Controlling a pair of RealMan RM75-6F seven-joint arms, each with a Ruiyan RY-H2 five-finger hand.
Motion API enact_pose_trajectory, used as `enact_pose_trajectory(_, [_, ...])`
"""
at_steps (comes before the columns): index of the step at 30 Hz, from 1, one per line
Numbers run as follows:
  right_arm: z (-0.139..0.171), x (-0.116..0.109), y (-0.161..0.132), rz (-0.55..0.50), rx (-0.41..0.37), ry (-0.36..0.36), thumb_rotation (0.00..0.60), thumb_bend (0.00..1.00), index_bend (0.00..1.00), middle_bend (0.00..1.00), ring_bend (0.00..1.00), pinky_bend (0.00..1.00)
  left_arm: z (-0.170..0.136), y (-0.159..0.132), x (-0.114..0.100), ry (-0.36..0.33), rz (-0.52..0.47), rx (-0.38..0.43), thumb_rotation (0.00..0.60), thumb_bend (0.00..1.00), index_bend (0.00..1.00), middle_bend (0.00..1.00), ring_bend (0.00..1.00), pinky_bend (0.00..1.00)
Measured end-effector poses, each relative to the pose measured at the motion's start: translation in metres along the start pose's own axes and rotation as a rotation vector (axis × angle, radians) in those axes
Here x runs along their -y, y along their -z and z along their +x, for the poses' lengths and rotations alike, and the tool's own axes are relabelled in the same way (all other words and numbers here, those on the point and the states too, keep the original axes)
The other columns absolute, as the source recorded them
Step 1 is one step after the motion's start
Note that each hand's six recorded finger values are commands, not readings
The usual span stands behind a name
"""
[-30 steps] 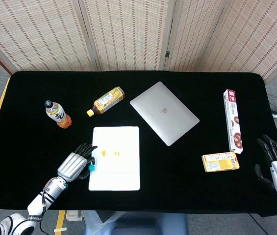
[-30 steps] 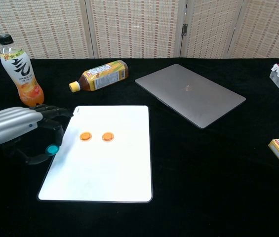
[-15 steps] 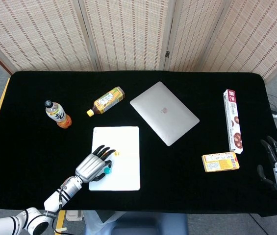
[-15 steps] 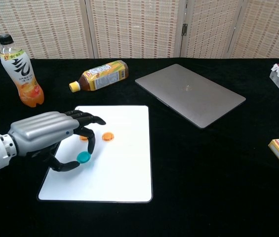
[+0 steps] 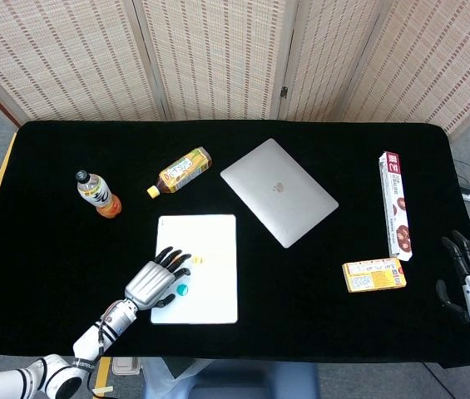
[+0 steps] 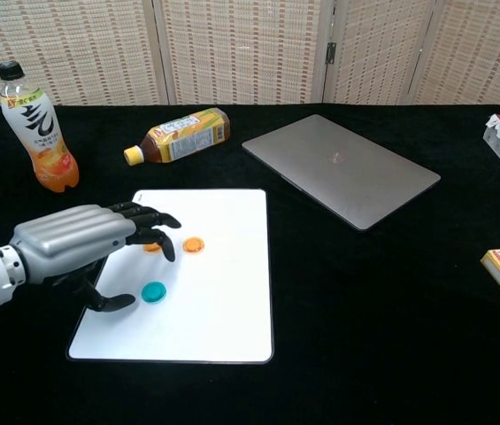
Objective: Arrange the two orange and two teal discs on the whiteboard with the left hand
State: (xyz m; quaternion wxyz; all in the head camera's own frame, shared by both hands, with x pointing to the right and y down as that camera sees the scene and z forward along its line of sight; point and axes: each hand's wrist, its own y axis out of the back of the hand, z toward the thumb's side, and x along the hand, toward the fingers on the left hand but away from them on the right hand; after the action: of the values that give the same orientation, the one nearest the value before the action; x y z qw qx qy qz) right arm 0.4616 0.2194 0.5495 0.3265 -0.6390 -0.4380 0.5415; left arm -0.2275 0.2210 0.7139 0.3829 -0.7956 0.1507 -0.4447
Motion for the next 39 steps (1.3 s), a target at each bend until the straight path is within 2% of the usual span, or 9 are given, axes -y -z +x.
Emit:
enact_pose_trajectory(8, [-0.001, -0.001, -0.003, 0.001, -0.007, 0.001, 0.600, 0.58, 0.00, 0.00, 0.00, 0.00, -0.032, 0.031, -0.012, -0.038, 0.004, -0.059, 0.600, 0.39, 0.41, 0.09, 0.00, 0.00])
enact_pose_trajectory(15, [-0.004, 0.001, -0.007, 0.000, -0.023, -0.005, 0.600, 0.58, 0.00, 0.00, 0.00, 0.00, -0.076, 0.057, -0.003, -0.024, -0.003, -0.120, 0.600, 0.39, 0.42, 0.09, 0.00, 0.00])
enact_pose_trajectory(24, [-0.009, 0.003, -0.011, 0.002, -0.036, -0.013, 0.600, 0.58, 0.00, 0.00, 0.00, 0.00, -0.106, 0.064, 0.014, 0.002, -0.023, -0.149, 0.600, 0.39, 0.42, 0.09, 0.00, 0.00])
enact_pose_trajectory(39, [-0.010, 0.003, -0.013, 0.005, -0.040, -0.016, 0.600, 0.58, 0.00, 0.00, 0.00, 0.00, -0.140, 0.071, 0.036, 0.036, -0.066, -0.215, 0.600, 0.39, 0.43, 0.09, 0.00, 0.00])
